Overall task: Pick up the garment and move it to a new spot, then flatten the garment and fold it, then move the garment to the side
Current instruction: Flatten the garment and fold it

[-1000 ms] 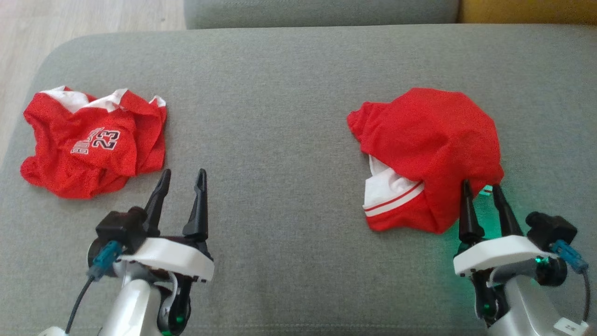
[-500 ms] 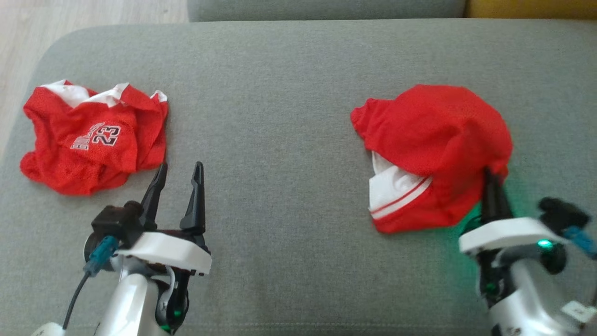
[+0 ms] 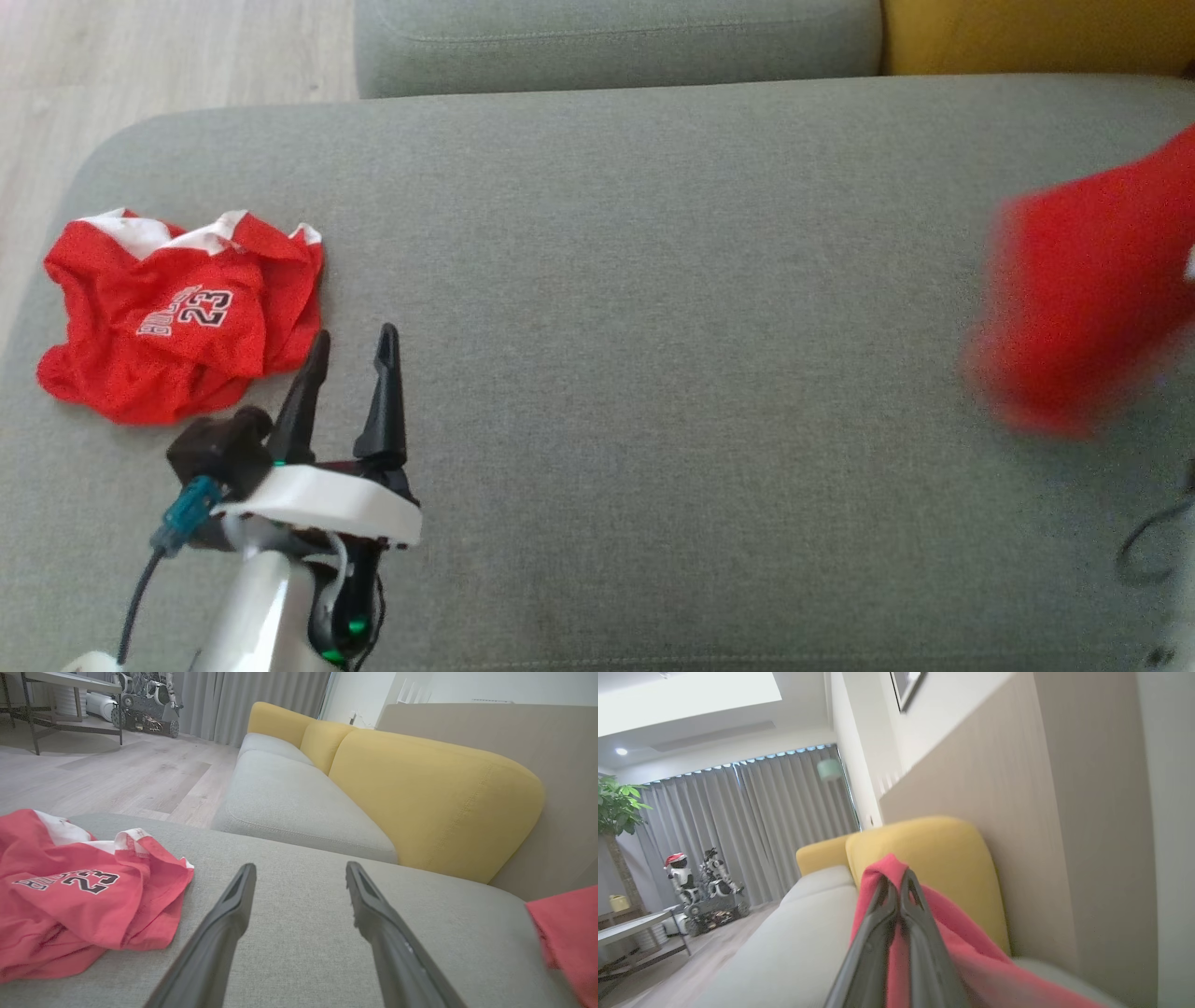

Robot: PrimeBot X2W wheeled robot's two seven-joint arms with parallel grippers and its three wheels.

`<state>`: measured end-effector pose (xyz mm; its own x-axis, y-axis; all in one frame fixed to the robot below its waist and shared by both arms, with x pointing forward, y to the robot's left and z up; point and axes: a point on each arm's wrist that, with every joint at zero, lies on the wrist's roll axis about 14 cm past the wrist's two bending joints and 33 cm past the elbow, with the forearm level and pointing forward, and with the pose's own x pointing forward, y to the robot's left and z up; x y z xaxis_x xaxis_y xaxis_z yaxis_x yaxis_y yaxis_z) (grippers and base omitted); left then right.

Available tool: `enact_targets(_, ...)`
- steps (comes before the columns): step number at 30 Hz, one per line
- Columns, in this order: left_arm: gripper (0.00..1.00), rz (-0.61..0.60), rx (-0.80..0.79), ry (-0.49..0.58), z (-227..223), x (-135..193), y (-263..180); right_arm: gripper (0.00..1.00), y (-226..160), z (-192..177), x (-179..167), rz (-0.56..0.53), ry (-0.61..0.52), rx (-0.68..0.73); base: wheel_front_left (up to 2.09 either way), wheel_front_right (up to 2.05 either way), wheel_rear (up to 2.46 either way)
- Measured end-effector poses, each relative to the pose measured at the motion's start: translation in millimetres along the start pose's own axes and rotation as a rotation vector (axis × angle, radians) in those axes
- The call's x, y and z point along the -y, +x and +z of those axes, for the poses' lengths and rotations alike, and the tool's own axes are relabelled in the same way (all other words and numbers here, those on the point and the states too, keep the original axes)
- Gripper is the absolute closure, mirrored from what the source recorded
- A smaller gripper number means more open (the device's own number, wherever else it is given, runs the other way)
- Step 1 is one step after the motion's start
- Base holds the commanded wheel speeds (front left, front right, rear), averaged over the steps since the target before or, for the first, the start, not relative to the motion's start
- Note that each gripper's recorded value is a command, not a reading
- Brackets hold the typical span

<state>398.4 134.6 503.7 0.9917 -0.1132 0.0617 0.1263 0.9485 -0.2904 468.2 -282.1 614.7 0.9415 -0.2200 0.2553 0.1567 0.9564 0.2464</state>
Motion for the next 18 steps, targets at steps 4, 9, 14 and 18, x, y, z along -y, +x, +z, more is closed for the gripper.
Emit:
enact_targets(4, 0.0, 0.009, 0.014, -0.024, 4.6, 1.6, -3.9, 1.0, 22.5, 66.4, -26.8, 0.068, -0.103, 0.146, 0.0, 0.0, 0.0)
enact_targets(9, 0.0, 0.024, 0.021, -0.036, 7.3, -0.5, -10.5, 1.0, 25.5, 86.2, -108.2, 0.267, -0.196, 0.201, 0.0, 0.0, 0.0)
enact_targets(14, 0.0, 0.044, 0.017, -0.032, 6.8, -6.1, -18.1, 1.0, 4.6, 26.6, -207.7, 0.543, -0.227, 0.068, 0.0, 0.0, 0.0)
enact_targets(18, 0.0, 0.06, 0.023, -0.04, 8.9, -10.1, -24.1, 1.0, -31.5, -67.3, -257.2, 0.721, -0.266, -0.175, 0.0, 0.0, 0.0)
